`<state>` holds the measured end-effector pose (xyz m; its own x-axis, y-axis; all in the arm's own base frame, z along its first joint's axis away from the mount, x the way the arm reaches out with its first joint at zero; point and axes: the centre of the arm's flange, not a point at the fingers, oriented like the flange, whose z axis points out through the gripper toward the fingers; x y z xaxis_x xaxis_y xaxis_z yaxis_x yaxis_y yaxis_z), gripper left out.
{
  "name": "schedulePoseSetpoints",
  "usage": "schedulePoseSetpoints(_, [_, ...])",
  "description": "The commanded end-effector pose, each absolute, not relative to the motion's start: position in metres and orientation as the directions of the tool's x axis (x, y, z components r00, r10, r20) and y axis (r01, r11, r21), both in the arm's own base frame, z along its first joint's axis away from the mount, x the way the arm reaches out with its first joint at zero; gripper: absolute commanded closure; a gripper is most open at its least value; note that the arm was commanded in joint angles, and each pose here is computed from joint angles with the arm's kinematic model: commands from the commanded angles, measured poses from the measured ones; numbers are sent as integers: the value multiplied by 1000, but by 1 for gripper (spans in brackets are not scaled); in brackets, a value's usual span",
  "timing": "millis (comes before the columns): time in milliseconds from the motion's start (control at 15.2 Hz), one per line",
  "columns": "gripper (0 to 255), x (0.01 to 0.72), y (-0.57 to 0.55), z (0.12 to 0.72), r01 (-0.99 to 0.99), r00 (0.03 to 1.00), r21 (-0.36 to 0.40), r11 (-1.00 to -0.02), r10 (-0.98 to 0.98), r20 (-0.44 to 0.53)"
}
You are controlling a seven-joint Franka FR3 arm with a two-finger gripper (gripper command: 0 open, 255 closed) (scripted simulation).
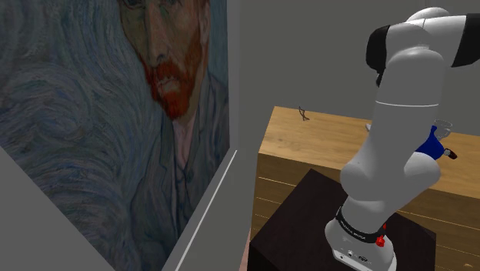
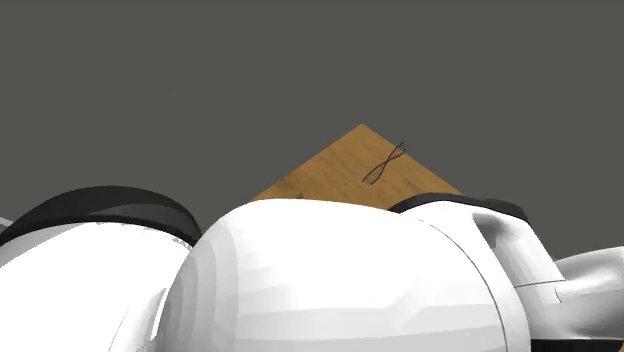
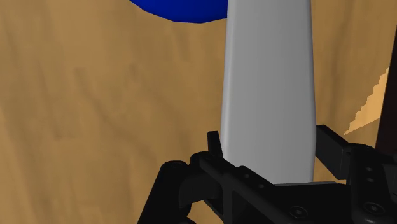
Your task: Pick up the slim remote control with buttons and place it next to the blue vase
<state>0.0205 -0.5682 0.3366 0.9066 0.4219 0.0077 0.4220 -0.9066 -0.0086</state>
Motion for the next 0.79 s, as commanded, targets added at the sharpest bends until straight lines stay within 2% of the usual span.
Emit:
schedulePoseSetpoints(0, [255,20,-567,326,422,907,-8,-907,422,8])
schedulePoseSetpoints(726, [255,20,-567,268,422,907,-8,-907,422,8])
